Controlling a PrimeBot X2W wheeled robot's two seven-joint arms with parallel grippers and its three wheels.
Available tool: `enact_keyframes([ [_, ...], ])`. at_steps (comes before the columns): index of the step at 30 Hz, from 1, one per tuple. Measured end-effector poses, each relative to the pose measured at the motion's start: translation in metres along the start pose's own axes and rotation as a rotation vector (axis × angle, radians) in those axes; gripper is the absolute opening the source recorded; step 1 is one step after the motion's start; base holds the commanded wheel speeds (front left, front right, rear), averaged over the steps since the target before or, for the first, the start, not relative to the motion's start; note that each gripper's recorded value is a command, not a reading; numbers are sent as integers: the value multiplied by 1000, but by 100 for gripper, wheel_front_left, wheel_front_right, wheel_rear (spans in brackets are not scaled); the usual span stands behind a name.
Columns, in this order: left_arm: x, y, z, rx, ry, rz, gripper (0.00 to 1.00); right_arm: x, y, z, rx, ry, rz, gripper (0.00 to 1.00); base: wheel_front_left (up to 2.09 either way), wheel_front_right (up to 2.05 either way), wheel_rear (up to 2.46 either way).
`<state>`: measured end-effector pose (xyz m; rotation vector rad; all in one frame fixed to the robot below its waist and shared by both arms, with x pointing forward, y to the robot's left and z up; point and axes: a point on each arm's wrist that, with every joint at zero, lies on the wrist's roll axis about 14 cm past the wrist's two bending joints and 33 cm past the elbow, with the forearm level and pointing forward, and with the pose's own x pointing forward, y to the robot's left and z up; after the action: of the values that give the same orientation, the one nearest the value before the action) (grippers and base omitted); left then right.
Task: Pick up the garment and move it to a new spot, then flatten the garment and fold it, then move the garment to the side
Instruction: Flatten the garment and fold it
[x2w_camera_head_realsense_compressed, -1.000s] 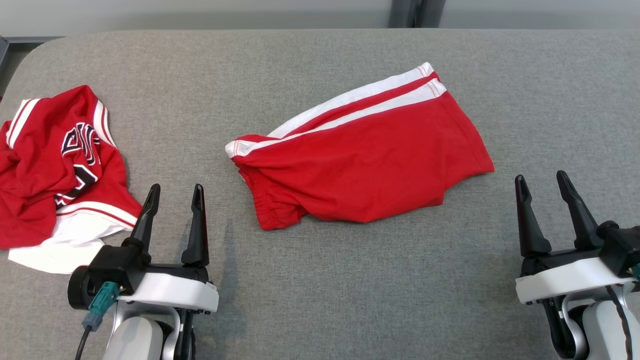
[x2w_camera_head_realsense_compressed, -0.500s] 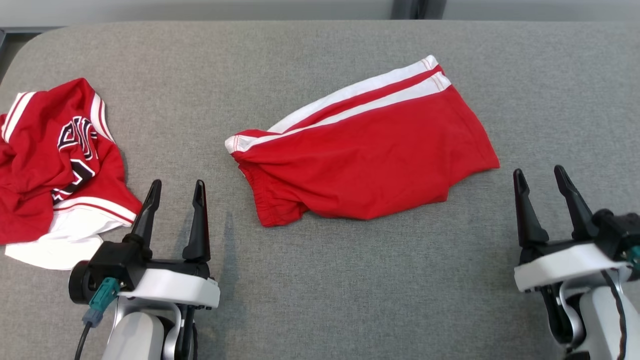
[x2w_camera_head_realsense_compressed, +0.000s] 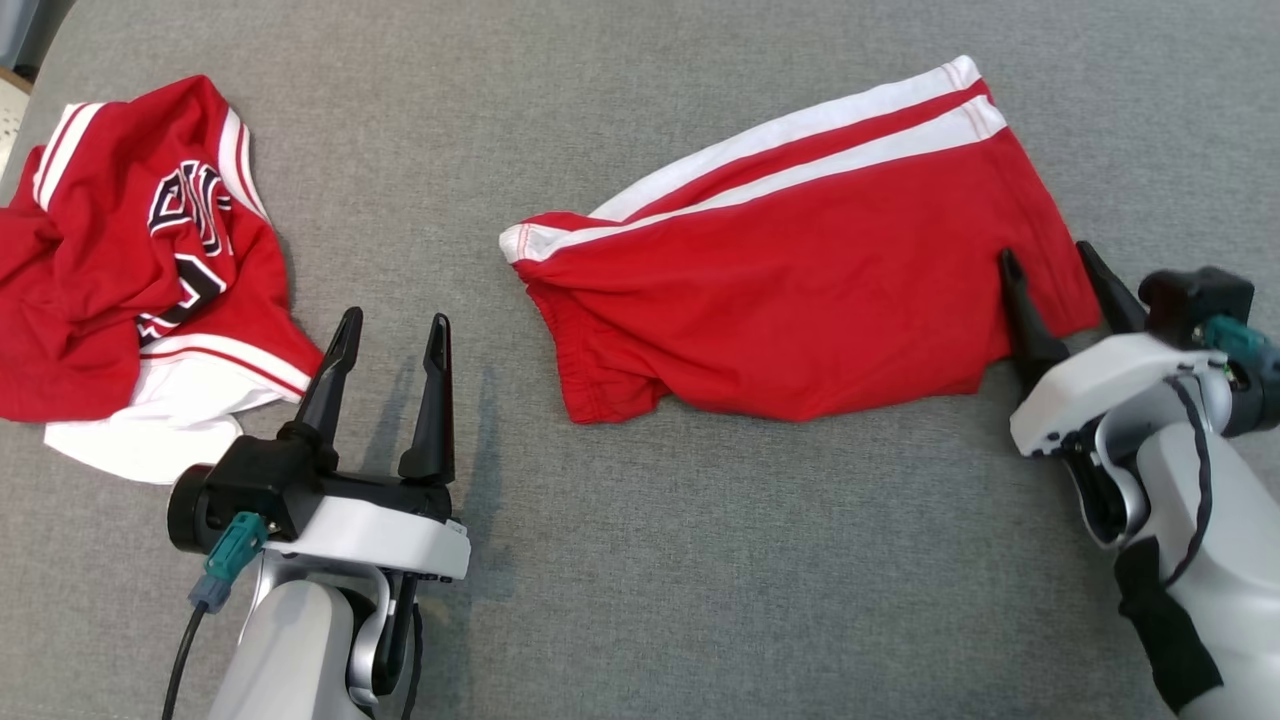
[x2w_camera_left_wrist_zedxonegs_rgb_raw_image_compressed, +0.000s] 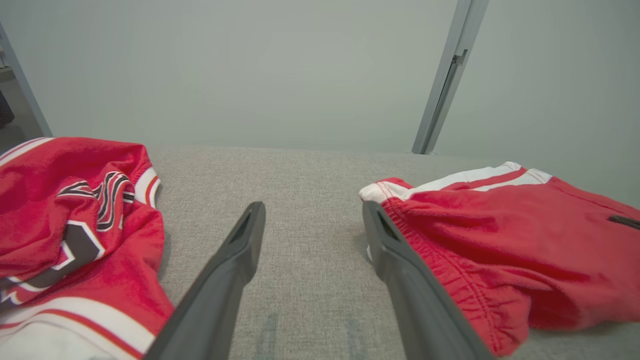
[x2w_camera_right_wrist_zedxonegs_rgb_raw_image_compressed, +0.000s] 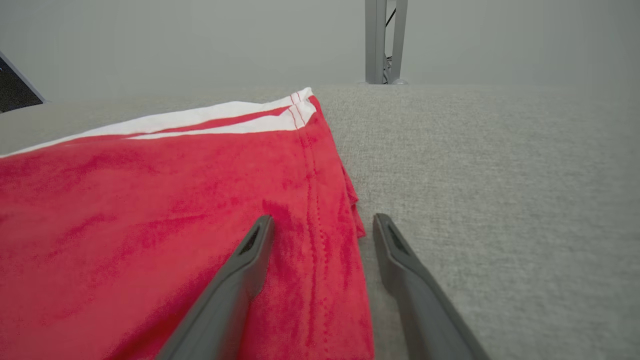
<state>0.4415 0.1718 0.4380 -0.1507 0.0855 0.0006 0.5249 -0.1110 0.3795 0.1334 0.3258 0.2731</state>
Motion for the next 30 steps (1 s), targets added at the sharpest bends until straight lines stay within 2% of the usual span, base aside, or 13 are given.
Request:
enact_keyframes([
  [4,-2,3,-2,-2,8,10,100,11,3,-7,15,73,6,100,0,0,0],
  [6,-2,1,-2,-7,7,8,100,13,5,-7,36,90,7,42,0,0,0],
  [7,-1,0,-1,-10,6,7,100,13,5,-7,47,93,7,0,0,0,0],
  [15,-1,-6,3,-17,-6,-5,100,0,6,-12,109,78,1,0,0,0,0],
  [24,-3,-14,3,-21,-9,-23,100,-48,-2,-31,214,15,-52,0,0,0,0],
  [30,-5,-21,1,-25,-4,-39,100,-81,-20,-40,254,3,-124,0,0,0,0],
])
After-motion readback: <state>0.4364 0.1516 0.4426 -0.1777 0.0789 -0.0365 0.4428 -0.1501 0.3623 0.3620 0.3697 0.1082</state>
